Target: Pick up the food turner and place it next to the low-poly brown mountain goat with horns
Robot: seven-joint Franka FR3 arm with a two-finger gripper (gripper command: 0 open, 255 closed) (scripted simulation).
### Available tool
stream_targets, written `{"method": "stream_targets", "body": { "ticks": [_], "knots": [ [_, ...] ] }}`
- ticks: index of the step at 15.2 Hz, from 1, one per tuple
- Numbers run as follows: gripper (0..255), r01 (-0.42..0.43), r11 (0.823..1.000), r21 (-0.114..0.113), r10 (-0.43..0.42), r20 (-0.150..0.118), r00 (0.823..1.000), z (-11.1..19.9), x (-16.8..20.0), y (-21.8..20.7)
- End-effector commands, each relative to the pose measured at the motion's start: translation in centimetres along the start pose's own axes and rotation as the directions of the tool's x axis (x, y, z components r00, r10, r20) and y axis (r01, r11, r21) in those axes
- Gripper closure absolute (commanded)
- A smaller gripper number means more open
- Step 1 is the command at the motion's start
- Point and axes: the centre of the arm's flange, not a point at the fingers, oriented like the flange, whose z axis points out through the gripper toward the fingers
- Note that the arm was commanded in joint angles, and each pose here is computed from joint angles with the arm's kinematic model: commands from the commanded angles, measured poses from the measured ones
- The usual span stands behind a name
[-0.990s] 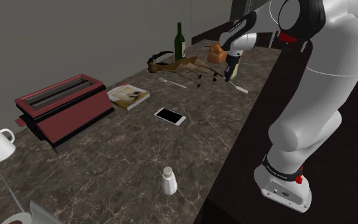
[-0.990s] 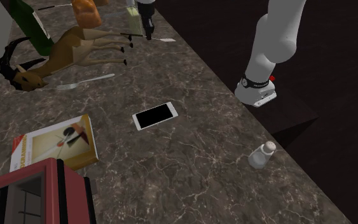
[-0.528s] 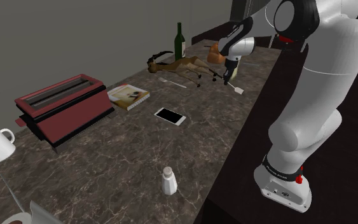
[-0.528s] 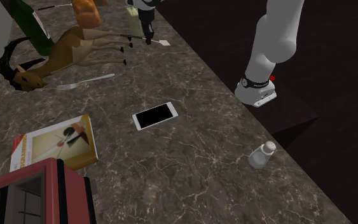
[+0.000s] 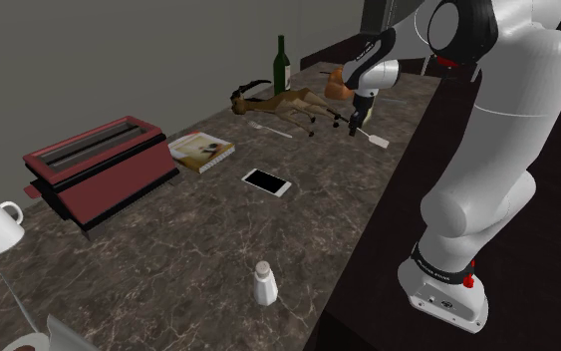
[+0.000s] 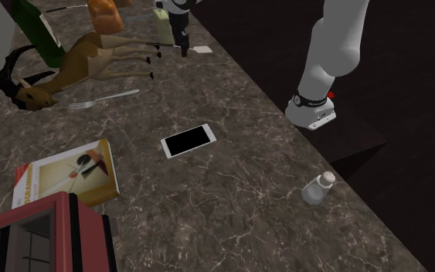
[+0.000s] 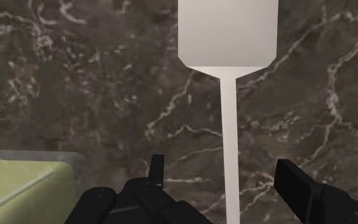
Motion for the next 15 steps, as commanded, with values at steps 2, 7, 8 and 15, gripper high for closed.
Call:
{"method": "stream_targets", "body": {
  "ticks": [2,7,8,15],
  "knots": [
    [0,-0.001,1.000,0.001,0.001,0.001,1.000,0.1,-0.1,0.0],
    [0,-0.001,1.000,0.001,0.001,0.001,1.000,-5.0,0.0,-0.1],
    [0,-0.001,1.000,0.001,0.001,0.001,1.000,-5.0,0.0,-0.1],
    [0,-0.001,1.000,0.001,0.001,0.001,1.000,-5.0,0.0,-0.1]
  ]
}}
